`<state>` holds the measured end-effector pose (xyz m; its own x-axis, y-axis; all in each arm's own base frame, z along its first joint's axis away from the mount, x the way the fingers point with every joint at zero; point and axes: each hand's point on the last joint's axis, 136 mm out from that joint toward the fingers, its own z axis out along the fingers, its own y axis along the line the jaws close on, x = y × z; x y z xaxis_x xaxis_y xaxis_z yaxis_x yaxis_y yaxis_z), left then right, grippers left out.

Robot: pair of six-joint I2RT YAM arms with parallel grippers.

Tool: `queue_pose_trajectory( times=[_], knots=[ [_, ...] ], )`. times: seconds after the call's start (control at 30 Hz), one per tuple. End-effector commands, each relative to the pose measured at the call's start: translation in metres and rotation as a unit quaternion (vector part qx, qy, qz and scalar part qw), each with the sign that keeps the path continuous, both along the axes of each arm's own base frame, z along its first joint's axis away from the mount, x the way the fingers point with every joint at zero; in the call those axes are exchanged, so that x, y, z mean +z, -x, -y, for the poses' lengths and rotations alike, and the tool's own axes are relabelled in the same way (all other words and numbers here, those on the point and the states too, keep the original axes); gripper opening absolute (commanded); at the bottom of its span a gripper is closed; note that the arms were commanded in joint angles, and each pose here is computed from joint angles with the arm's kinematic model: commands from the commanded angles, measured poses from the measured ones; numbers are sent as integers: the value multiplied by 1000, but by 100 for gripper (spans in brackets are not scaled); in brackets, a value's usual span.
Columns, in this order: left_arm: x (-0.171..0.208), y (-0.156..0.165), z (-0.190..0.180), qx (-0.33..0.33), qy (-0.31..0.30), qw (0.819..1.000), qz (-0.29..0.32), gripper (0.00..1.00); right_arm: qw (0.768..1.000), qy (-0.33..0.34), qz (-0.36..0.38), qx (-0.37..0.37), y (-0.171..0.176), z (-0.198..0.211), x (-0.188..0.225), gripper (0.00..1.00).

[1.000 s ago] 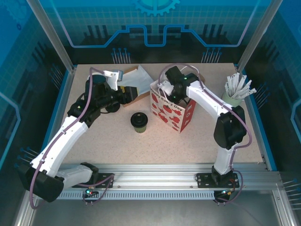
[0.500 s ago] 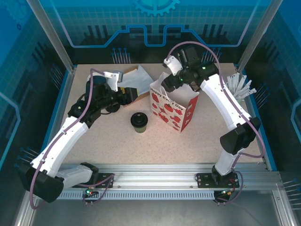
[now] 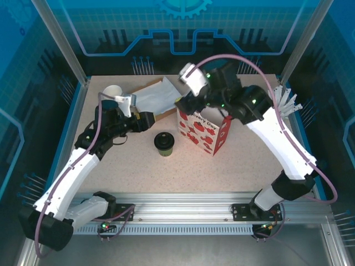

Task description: Pack the takeout coffee

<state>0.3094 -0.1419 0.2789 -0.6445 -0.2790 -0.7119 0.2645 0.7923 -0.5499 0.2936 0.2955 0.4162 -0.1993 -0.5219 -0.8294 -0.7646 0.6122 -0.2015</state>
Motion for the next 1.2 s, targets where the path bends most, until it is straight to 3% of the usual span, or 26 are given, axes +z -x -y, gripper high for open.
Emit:
queue_pose_trajectory(
  times=[0.0,0.23,0.5,0.8,1.17],
  knots=[
    [-21,15,-25,40,47,996,-66,72,996,72,-31,37,17,-30,-43,81],
    [-59,38,-71,97,85,981,-143,75,974,162,-147,56,36,-70,-129,83],
    [-68,42,-76,82,49,986,-136,77,940,225,-253,49,24,-76,-208,85],
    [-65,40,-75,76,44,989,-119,77,920,263,-288,31,6,-74,-250,87],
    [-65,40,-73,67,47,990,-116,77,911,286,-297,25,-4,-73,-273,85]
  ],
)
